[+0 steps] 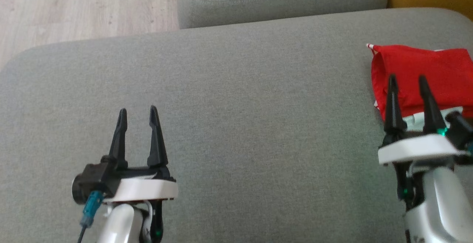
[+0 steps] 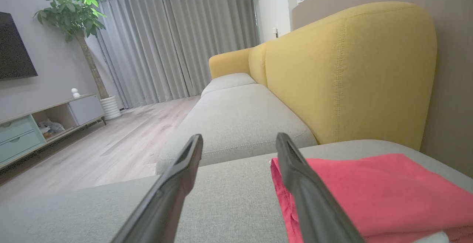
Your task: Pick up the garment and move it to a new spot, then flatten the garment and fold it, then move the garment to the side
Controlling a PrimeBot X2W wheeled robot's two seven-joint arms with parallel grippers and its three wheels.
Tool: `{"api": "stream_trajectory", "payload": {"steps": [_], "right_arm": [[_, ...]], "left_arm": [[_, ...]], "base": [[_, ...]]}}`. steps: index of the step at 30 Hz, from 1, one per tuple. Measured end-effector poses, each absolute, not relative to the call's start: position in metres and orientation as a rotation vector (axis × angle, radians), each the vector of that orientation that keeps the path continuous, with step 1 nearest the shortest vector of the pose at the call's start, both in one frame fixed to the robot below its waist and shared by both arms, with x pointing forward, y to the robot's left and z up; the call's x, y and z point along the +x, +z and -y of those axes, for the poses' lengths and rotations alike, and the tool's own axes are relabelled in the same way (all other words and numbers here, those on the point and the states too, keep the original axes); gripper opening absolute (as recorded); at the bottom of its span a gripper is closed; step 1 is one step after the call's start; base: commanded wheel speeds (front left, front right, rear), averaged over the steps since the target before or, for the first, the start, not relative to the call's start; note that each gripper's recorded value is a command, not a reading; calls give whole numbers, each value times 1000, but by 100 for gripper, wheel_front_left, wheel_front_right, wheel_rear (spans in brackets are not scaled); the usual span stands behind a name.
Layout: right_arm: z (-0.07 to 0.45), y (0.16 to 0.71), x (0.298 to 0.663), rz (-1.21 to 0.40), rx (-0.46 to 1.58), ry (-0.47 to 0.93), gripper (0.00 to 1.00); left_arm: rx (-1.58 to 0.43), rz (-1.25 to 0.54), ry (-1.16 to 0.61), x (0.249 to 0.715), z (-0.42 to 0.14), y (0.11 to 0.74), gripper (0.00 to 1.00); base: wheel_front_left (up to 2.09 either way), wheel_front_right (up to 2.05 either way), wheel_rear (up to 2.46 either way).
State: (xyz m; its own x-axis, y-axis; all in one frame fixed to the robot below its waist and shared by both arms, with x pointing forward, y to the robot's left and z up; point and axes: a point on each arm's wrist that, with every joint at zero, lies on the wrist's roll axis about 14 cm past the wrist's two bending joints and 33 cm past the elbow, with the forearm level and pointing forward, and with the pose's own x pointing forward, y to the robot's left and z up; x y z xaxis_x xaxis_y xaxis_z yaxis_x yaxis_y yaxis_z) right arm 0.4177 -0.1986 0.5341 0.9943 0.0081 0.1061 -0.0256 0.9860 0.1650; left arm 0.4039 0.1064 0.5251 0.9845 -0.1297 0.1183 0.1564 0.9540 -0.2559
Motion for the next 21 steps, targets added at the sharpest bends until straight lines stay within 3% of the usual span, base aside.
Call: {"api": "stream_trajectory", "payload": {"steps": [21], "right_arm": [[173, 492, 383, 24, 219, 61, 100]], "left_arm": [[-278, 29, -140, 387, -111, 502, 100]], "base": [[0, 0, 0]]}}
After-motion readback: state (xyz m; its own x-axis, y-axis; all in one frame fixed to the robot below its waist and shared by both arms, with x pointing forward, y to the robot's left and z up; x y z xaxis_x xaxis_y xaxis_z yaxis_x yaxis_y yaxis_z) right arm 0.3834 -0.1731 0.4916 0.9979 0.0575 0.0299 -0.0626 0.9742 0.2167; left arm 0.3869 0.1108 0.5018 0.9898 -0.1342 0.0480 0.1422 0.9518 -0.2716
